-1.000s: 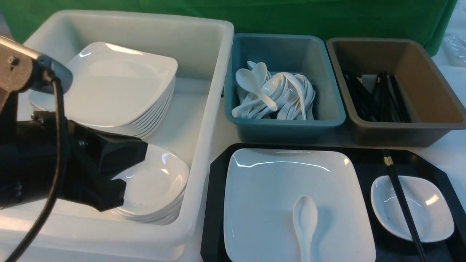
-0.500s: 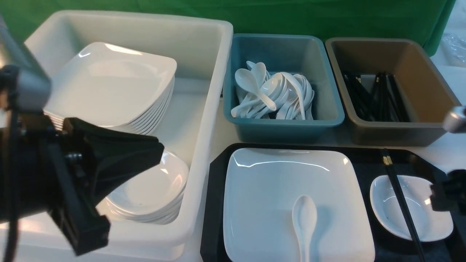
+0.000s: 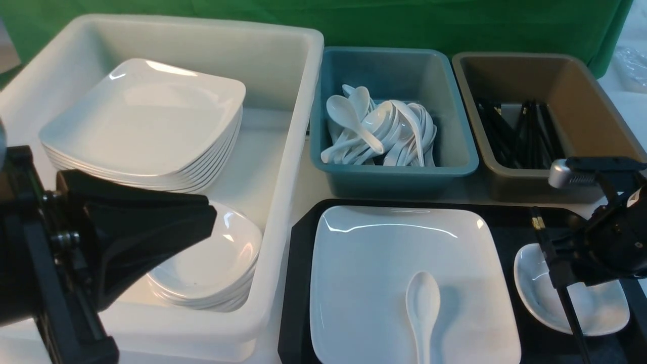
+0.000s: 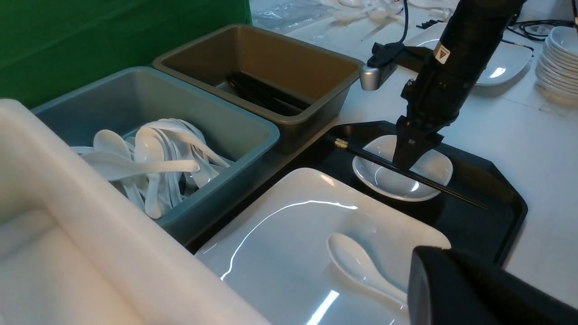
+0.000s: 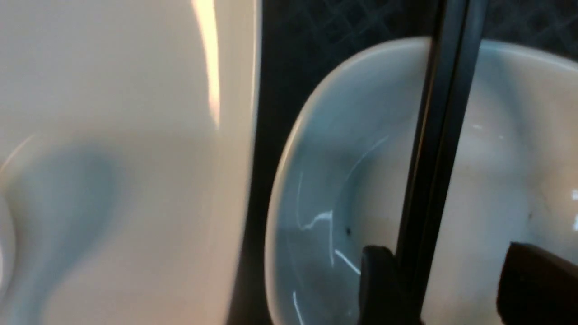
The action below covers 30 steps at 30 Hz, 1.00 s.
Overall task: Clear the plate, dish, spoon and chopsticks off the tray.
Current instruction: Use the right arm to grab a pair of chopsticks from the plate
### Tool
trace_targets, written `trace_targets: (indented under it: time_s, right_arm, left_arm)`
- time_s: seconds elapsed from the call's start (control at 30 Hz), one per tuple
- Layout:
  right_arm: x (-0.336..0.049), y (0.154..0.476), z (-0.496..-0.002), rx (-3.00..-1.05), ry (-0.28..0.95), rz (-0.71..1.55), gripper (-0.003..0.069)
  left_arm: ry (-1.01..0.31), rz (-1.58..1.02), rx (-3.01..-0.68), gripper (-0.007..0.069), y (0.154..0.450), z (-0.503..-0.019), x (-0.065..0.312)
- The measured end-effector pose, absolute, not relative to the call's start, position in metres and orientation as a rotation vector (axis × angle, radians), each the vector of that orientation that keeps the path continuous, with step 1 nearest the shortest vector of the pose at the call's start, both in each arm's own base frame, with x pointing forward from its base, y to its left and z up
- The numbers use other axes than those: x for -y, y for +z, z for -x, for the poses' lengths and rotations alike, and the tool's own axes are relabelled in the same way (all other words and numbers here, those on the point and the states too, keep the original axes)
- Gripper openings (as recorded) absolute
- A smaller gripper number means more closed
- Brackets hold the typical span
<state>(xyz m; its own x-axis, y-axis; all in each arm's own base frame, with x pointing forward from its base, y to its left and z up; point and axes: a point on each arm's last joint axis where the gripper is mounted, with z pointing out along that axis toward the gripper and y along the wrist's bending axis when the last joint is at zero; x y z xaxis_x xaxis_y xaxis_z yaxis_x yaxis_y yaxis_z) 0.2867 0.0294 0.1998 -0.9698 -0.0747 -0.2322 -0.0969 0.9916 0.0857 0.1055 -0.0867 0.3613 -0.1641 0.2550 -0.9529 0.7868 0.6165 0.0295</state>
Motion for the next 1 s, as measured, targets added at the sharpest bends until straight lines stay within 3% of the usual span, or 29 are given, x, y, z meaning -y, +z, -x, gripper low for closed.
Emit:
trace_targets:
  time_s: [0.33, 0.47, 0.67, 0.73, 0.87, 1.0]
  right_arm:
    - [-0.030, 0.165, -0.300, -2.963, 0.133, 0.111, 0.0358]
    - [-0.030, 0.163, -0.301, -2.962, 0.130, 0.113, 0.0293]
    - [-0.030, 0.163, -0.300, -2.973, 0.121, 0.215, 0.0123]
    - [-0.030, 0.163, -0.299, -2.984, 0.123, 0.243, 0.0116]
    - [-0.031, 0.174, -0.292, -3.003, 0.131, 0.293, 0.0116]
    - [-0.045, 0.210, -0.274, -2.936, 0.143, 0.405, 0.0116]
  left_arm:
    - [-0.588, -0.862, -1.716, 0.0021, 0.361, -0.106, 0.087]
    - [-0.588, -0.862, -1.716, 0.0021, 0.361, -0.106, 0.087]
    - [-0.590, -0.862, -1.717, 0.0021, 0.361, -0.105, 0.087]
    - [-0.590, -0.862, -1.717, 0.0021, 0.361, -0.105, 0.087]
    - [-0.593, -0.859, -1.716, 0.0021, 0.361, -0.105, 0.087]
    - [-0.590, -0.791, -1.688, 0.0021, 0.366, -0.109, 0.086]
